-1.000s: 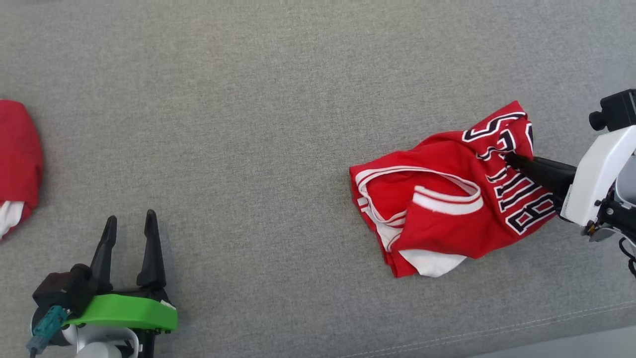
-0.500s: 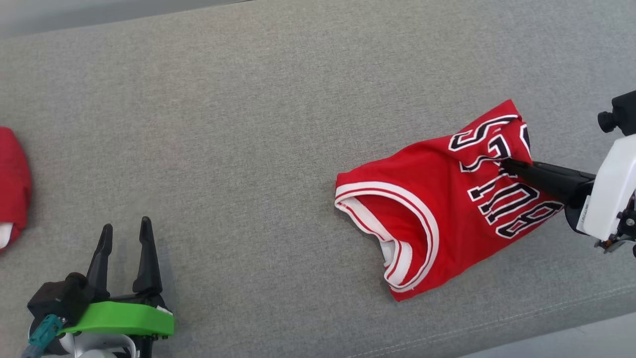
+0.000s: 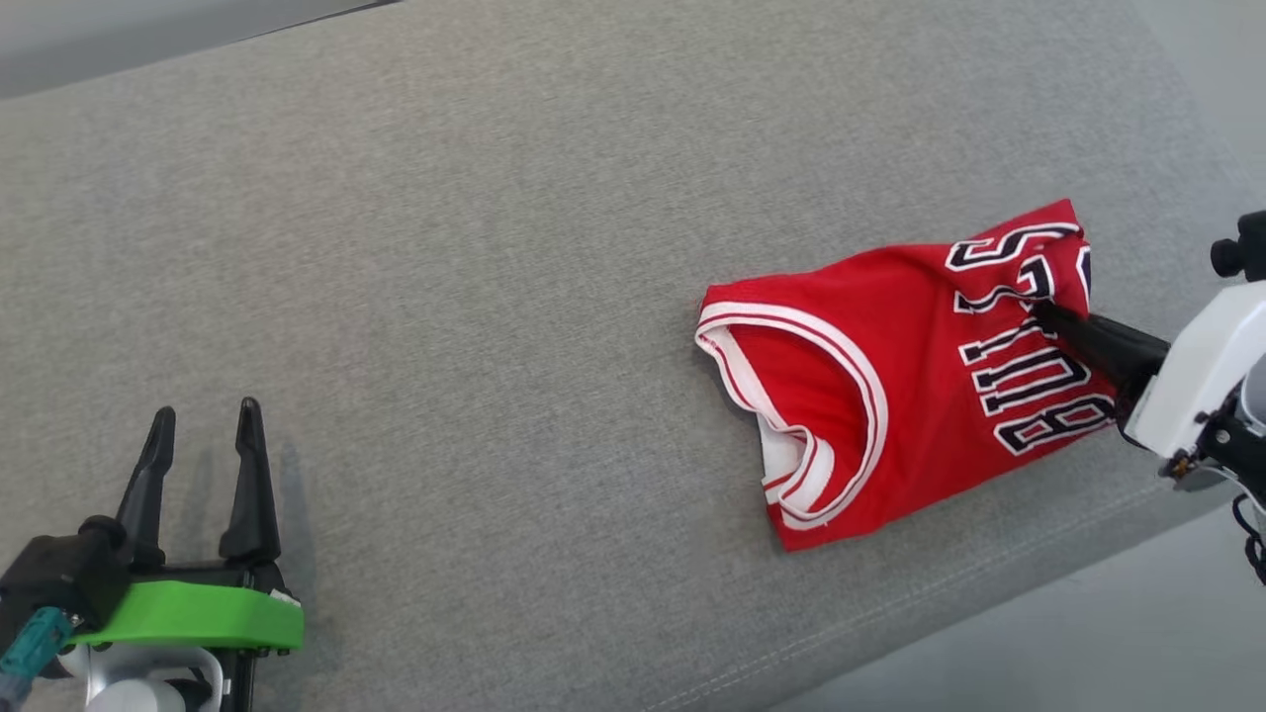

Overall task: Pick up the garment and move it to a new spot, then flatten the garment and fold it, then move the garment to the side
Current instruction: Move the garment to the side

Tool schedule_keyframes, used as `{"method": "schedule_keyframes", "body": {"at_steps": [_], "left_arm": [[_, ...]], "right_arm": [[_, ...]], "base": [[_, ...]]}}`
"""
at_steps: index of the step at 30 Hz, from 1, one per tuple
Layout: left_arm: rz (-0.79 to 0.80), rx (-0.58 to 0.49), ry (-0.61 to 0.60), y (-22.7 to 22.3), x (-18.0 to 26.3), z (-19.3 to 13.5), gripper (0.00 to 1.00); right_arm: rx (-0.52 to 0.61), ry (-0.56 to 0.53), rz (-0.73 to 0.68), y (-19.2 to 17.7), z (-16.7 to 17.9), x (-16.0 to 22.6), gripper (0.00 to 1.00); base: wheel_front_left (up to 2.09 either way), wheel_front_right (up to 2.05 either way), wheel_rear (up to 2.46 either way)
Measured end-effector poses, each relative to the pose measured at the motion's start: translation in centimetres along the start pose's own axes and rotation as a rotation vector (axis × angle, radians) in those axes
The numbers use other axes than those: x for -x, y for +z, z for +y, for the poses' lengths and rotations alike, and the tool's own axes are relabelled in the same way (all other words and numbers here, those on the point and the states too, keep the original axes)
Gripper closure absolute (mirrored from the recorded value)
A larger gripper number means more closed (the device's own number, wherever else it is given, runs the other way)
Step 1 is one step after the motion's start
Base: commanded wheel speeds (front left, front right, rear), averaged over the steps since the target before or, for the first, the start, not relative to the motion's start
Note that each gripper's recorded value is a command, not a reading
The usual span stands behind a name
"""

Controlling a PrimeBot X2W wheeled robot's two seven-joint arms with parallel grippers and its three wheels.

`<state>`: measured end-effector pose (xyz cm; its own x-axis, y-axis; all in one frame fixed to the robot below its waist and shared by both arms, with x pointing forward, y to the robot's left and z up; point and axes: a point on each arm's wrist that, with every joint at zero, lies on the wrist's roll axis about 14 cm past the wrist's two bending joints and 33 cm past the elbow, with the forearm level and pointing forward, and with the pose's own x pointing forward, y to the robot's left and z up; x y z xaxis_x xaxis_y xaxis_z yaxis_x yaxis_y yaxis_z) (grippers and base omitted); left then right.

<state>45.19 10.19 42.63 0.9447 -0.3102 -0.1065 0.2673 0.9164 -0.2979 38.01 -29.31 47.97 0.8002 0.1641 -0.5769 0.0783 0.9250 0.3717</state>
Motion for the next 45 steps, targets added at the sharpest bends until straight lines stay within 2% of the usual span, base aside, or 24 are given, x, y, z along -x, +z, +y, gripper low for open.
{"method": "schedule_keyframes", "body": {"at_steps": [5,10,14,22,27,28,29,39,45], "left_arm": [[0.015,-0.019,-0.109,0.0,-2.8,-2.8,0.0],[0.059,-0.022,-0.156,-1.4,-4.6,-3.6,0.0],[0.094,-0.008,-0.181,-2.9,-5.6,-4.1,0.0],[0.133,-0.024,-0.091,-4.4,-5.2,-0.3,0.0],[0.145,-0.035,-0.03,-4.7,-4.4,2.0,0.0],[0.148,-0.035,-0.022,-4.8,-4.2,2.3,0.0],[0.15,-0.036,-0.014,-4.9,-4.1,2.6,0.0],[0.152,-0.03,0.036,-5.1,-3.2,4.1,0.0],[0.143,-0.005,0.043,-5.0,-2.6,3.5,0.0]], "right_arm": [[0.057,-0.128,-0.089,1.6,-2.9,-0.4,1.0],[0.183,-0.252,-0.186,5.4,-5.6,-2.1,1.0],[0.202,-0.37,-0.27,8.9,-9.2,-2.9,1.0],[0.25,-0.595,-0.289,11.9,-16.2,-3.5,1.0],[0.254,-0.689,-0.254,10.9,-19.3,-4.5,1.0],[0.254,-0.707,-0.248,10.6,-19.8,-4.7,0.67],[0.256,-0.721,-0.24,10.3,-20.2,-5.0,0.0],[0.312,-0.701,-0.247,9.6,-19.4,-8.9,0.0],[0.364,-0.666,-0.299,11.2,-17.8,-9.0,0.0]], "base": [[0.0,0.0,0.0],[0.0,0.0,0.0],[0.0,0.0,0.0],[0.0,0.0,0.0],[0.0,0.0,0.0],[0.0,0.0,0.0],[0.0,0.0,0.0],[0.0,0.0,0.0],[0.0,0.0,0.0]]}}
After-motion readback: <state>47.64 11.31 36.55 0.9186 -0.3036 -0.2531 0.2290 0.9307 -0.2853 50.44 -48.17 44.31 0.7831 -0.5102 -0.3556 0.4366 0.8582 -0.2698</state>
